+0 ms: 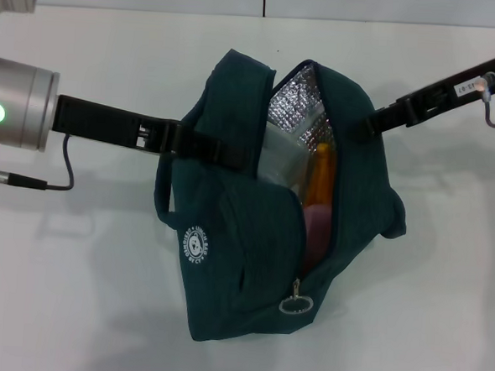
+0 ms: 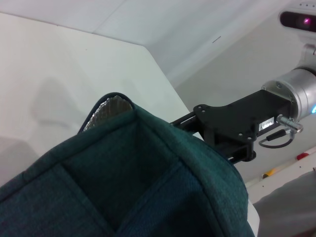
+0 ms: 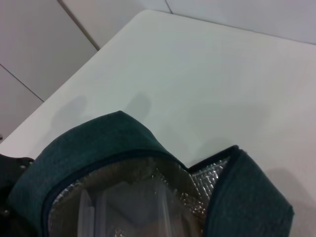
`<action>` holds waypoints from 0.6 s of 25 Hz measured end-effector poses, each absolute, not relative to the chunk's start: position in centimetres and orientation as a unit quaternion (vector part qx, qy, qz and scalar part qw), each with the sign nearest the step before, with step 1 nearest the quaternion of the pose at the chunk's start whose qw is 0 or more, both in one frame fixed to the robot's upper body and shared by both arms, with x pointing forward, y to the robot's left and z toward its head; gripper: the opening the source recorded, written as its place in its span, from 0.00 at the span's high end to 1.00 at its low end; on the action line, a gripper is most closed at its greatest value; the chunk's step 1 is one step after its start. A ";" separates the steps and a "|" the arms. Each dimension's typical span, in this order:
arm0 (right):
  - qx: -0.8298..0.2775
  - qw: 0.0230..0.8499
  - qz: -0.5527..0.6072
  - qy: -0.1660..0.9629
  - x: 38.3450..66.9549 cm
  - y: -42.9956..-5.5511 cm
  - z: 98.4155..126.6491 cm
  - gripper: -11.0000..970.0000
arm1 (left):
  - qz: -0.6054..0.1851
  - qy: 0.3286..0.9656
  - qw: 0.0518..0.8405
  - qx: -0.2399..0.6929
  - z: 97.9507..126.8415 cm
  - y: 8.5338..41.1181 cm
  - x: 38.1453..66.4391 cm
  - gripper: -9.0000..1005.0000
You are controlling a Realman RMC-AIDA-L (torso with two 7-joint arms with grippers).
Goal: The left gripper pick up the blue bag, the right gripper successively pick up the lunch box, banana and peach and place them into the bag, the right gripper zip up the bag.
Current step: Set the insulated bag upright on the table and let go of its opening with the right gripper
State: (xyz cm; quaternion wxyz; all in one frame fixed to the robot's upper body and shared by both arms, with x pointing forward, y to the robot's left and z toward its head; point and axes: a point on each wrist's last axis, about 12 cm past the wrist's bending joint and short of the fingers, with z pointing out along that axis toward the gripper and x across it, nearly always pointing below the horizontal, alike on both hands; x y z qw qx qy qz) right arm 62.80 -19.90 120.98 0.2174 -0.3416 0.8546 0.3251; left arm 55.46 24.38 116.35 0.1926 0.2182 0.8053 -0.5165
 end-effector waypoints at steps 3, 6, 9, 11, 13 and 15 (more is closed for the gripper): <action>-0.342 0.218 0.324 0.855 62.8 -20.1 120.9 0.33 | -0.517 0.805 0.192 0.218 116.3 24.4 55.4 0.96; -0.343 0.218 0.325 0.854 62.7 -20.1 120.9 0.58 | -0.517 0.806 0.192 0.217 116.3 24.4 55.4 0.96; -0.343 0.220 0.328 0.852 62.7 -20.1 120.9 0.71 | -0.517 0.806 0.192 0.216 116.3 24.5 55.4 0.96; -0.345 0.224 0.329 0.850 62.7 -20.1 121.0 0.76 | -0.517 0.806 0.192 0.216 116.2 24.5 55.4 0.96; -0.347 0.231 0.327 0.848 62.6 -20.3 121.2 0.78 | -0.516 0.806 0.192 0.216 116.2 24.5 55.3 0.96; -0.347 0.240 0.326 0.846 62.5 -20.4 121.4 0.80 | -0.516 0.806 0.192 0.216 116.2 24.5 55.3 0.96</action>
